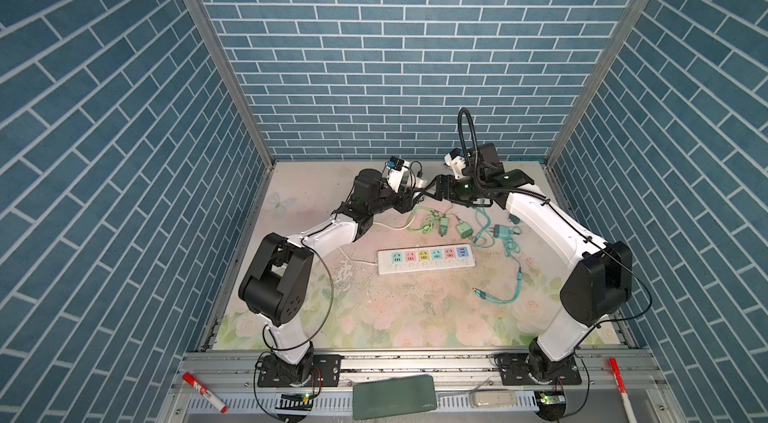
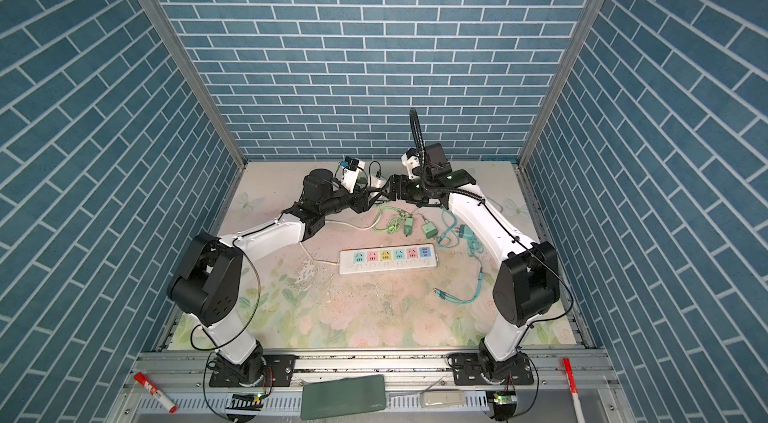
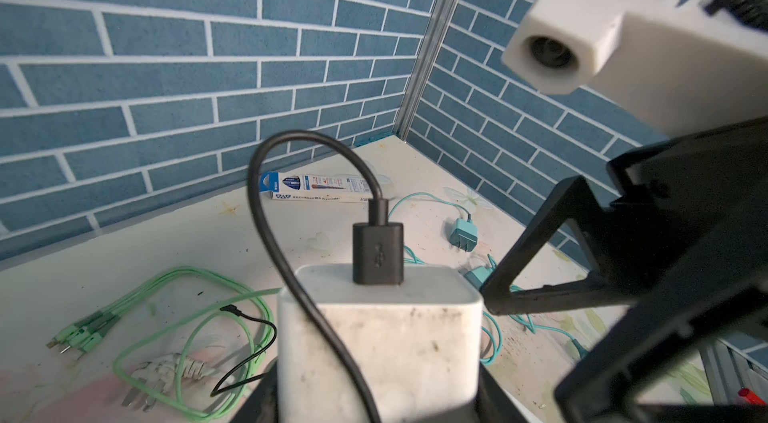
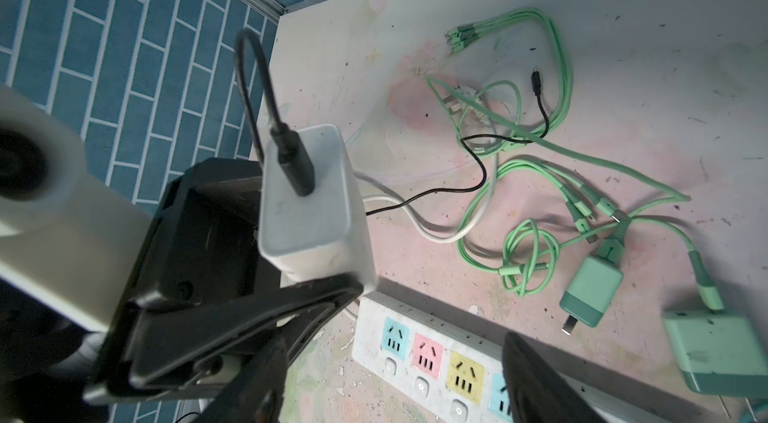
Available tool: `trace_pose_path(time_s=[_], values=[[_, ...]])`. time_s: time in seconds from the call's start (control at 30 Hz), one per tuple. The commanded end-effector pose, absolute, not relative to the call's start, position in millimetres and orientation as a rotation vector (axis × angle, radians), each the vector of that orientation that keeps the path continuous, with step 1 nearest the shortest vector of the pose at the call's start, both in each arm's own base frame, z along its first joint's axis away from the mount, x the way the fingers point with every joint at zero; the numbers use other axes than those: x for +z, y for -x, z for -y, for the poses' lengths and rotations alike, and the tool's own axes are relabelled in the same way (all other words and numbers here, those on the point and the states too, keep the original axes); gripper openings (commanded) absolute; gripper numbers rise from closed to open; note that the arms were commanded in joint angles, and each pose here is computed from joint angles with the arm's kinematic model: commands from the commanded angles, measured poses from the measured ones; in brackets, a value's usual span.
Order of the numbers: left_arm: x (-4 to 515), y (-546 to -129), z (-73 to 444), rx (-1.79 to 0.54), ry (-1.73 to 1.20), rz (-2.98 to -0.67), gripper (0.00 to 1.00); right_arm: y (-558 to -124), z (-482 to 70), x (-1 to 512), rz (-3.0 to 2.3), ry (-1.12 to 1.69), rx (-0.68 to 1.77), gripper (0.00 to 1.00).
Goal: Insert the plug
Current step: 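Lift the white charger toward the right gripper while the right gripper reaches for it, then close the right gripper on the white charger held by the left gripper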
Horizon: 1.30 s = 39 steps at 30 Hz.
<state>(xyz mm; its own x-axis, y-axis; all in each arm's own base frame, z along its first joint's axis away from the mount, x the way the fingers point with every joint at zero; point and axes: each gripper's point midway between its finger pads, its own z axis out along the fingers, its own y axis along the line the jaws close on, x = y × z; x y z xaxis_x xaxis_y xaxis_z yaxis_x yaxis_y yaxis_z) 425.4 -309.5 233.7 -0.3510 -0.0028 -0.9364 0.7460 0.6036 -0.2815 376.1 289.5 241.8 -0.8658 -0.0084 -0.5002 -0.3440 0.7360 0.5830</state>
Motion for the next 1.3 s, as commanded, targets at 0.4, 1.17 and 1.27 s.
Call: trace_pose_path(time_s=[0.4,1.17,1.27], values=[[252,-406,312,-0.897,-0.682,-1.693,0.41,-384,-308,276,-2.352,0.301,1.006,0.80],[242,-392,321,-0.924,-0.762,-1.738,0.40,-381,-338,262,-2.351,0.460,1.066,0.58],[242,-392,320,-0.924,-0.754,-1.740,0.40,-378,-338,259,-2.365,0.477,1.070,0.54]])
